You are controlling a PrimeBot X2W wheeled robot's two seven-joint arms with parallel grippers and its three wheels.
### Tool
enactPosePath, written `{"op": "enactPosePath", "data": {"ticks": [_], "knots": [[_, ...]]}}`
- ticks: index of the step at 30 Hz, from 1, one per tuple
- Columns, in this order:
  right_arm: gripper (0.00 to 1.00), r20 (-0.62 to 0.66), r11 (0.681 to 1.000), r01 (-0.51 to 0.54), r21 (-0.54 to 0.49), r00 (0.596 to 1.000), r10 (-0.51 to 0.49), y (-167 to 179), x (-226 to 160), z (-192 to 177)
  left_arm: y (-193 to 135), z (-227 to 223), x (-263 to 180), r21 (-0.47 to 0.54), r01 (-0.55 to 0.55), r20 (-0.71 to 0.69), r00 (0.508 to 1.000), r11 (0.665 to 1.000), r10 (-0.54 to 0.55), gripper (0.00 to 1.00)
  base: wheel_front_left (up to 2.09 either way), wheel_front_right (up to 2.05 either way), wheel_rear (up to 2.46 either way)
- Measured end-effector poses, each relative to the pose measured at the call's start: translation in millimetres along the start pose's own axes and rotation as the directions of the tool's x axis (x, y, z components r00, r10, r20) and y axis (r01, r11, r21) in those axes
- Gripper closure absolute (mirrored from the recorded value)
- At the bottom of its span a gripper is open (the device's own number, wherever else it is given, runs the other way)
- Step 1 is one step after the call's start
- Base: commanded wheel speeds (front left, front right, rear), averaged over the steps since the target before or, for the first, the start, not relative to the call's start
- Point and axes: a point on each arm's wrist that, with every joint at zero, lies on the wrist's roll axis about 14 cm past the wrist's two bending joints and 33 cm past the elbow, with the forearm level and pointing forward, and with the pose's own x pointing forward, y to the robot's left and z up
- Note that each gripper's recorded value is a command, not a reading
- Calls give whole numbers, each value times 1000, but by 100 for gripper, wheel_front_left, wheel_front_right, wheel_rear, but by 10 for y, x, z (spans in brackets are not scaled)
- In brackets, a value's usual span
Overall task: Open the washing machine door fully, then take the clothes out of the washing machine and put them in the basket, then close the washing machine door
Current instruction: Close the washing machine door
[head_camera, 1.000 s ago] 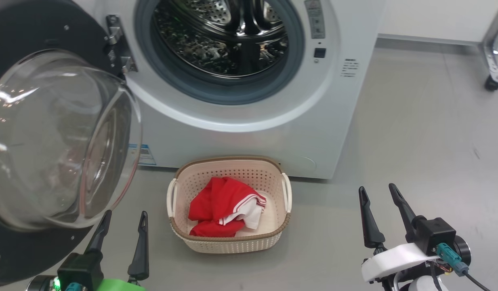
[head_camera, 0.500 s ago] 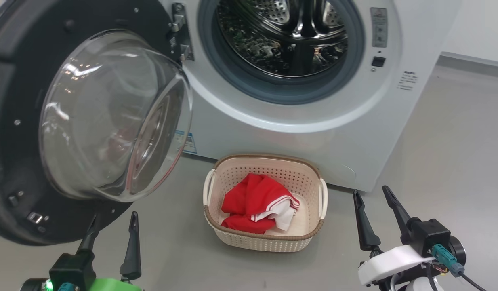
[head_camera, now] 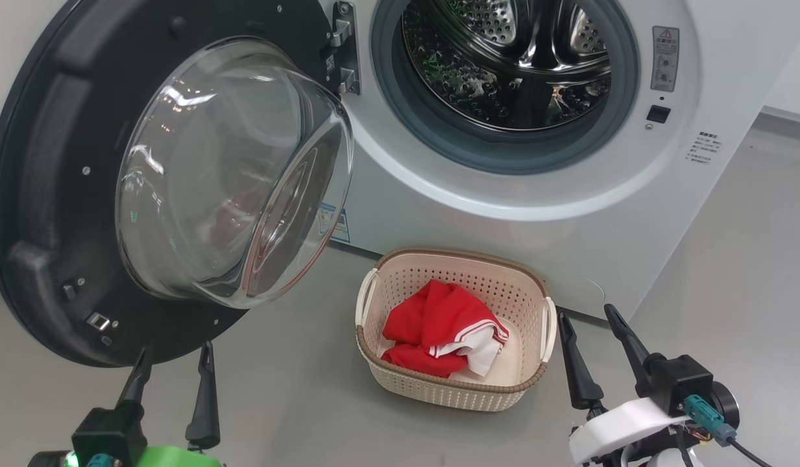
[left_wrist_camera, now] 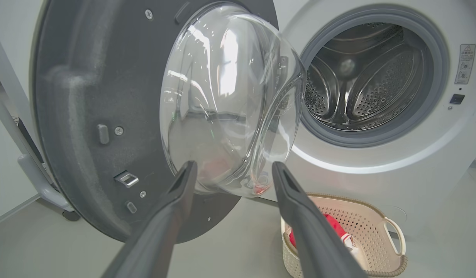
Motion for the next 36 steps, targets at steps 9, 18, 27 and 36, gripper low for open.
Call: {"op": "enactPosePath", "data": {"ticks": [9,18,27,36], "knots": [[0,-10,1000,-7,1,1000,7,23,1,-32,22,-2,-6,0,-8,-1,1000,1000,8,15,0,0,0],[0,-14,1000,-8,1,1000,8,25,-1,-45,7,-18,-5,-5,-6,-8,1000,1000,6,100,0,0,0],[0,-13,1000,-8,0,1000,8,28,-4,-40,-50,53,-4,-89,14,15,1000,996,-13,100,0,0,0],[0,-7,1000,-8,-3,1000,8,31,-4,-18,-36,235,-7,-374,48,74,997,926,-21,100,0,0,0]]}}
